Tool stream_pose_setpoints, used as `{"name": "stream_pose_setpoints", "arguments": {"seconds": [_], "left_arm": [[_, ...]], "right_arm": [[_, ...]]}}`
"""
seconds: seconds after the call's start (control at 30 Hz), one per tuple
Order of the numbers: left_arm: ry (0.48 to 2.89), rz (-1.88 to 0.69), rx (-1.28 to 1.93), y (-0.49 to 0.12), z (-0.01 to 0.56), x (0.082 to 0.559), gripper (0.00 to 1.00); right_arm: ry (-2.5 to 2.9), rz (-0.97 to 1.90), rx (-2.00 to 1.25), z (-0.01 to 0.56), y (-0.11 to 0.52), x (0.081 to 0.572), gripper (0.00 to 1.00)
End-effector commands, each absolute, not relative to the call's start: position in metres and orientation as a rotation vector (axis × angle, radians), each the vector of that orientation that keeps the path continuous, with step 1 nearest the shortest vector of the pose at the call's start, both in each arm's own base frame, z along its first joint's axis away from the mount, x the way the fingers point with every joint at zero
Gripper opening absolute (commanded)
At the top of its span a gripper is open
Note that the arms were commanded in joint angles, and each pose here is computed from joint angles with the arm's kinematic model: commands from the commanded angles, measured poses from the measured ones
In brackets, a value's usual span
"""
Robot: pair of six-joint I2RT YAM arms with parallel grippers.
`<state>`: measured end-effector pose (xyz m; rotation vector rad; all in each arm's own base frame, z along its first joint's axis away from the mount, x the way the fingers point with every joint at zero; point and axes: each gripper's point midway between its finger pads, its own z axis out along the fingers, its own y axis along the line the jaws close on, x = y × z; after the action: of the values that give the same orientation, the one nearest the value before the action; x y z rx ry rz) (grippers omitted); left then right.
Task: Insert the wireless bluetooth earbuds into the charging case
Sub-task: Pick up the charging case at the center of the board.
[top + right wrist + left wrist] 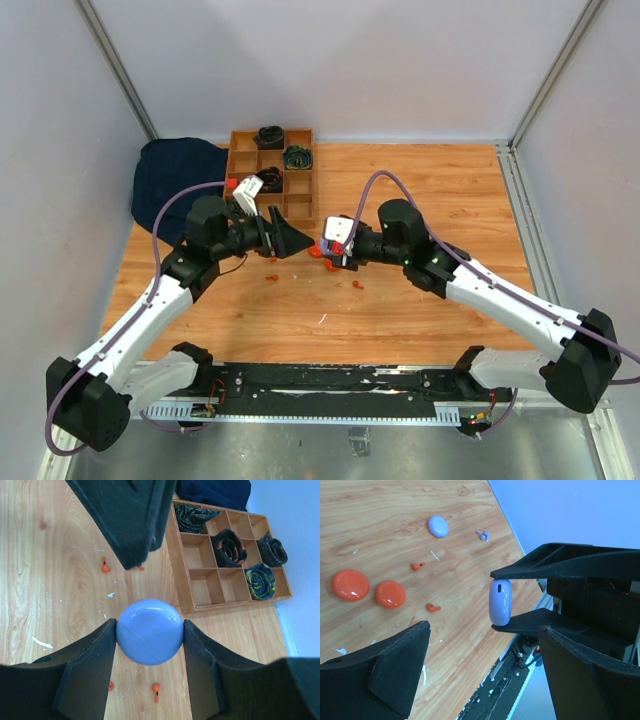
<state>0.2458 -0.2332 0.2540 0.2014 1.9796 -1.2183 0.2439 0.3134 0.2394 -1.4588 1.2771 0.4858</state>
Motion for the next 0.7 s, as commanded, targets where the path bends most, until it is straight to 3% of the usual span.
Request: {"name": "stream_pose_setpoints", "arguments": {"seconds": [0.0, 0.27, 0.67], "left_arm": [[1.94, -1.318, 0.25, -0.242, 0.262, 0.238, 0.93], [1.975, -1.359, 0.322, -0.257, 0.251, 0.23, 0.85], [2.021, -1.383, 0.346, -0.268, 0.237, 0.229, 0.52]], "right_arm": [[1.226, 0.456, -1.499, 0.245, 0.324, 0.237, 0.53], [1.191, 0.457, -1.537, 0.246, 0.337, 0.227, 0.52], [1.159, 0.464, -1.542, 0.25, 0.34, 0.22, 0.52]]}}
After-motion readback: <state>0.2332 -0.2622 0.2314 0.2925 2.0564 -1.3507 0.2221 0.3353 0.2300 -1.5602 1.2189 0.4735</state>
